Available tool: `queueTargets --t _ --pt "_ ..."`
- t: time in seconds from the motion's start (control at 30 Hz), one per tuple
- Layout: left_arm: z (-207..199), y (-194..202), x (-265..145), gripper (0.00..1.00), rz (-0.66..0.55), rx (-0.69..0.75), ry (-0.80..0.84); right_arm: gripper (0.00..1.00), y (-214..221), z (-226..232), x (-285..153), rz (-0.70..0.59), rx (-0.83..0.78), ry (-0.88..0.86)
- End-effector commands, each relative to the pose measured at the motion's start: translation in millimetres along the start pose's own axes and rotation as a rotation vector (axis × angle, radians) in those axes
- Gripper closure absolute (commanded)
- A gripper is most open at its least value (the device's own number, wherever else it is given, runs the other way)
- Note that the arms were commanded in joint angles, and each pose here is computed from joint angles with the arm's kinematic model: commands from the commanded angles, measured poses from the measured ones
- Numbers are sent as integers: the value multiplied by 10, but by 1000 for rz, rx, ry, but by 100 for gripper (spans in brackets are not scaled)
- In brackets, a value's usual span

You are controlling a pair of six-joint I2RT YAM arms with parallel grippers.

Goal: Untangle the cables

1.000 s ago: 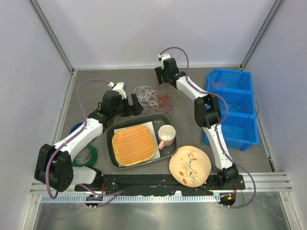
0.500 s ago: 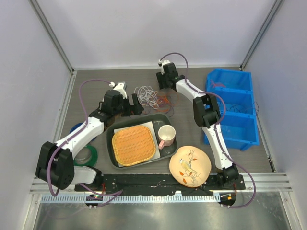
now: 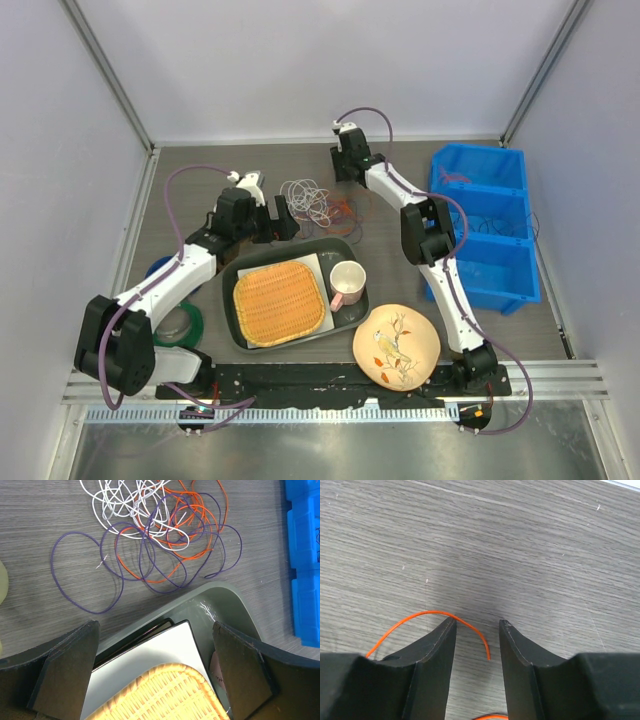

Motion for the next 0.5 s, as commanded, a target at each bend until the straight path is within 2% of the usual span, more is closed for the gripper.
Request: queueTargets --t 0.0,0.13,0.23,0.37,0.43,0.47 --pt "-79 -226 -83 0 -75 -1 34 62 -27 -94 30 23 39 -9" --pt "-73 -224 -89 0 -80 1 33 78 -48 -141 47 34 79 -56" --pt "-77 -226 -96 0 -81 5 33 97 -59 -162 35 33 89 -78" --pt "-66 -223 -99 0 -80 4 24 99 -284 -104 -154 -43 89 -108" --pt "-68 -226 -103 0 -81 6 25 99 -599 -81 -442 -147 102 -112" --pt "-79 -228 -113 0 -81 6 33 99 -562 -113 -509 -150 103 -101"
Point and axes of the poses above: each gripper's point midway between its finger pads, its own x axis out along the fingers, its own z axis along the line the jaws close on, y = z × x, the point moved 5 cm from there along -x, back along the fingers, and after that the axes turned 15 degrees about x, right-handed, at the moved point
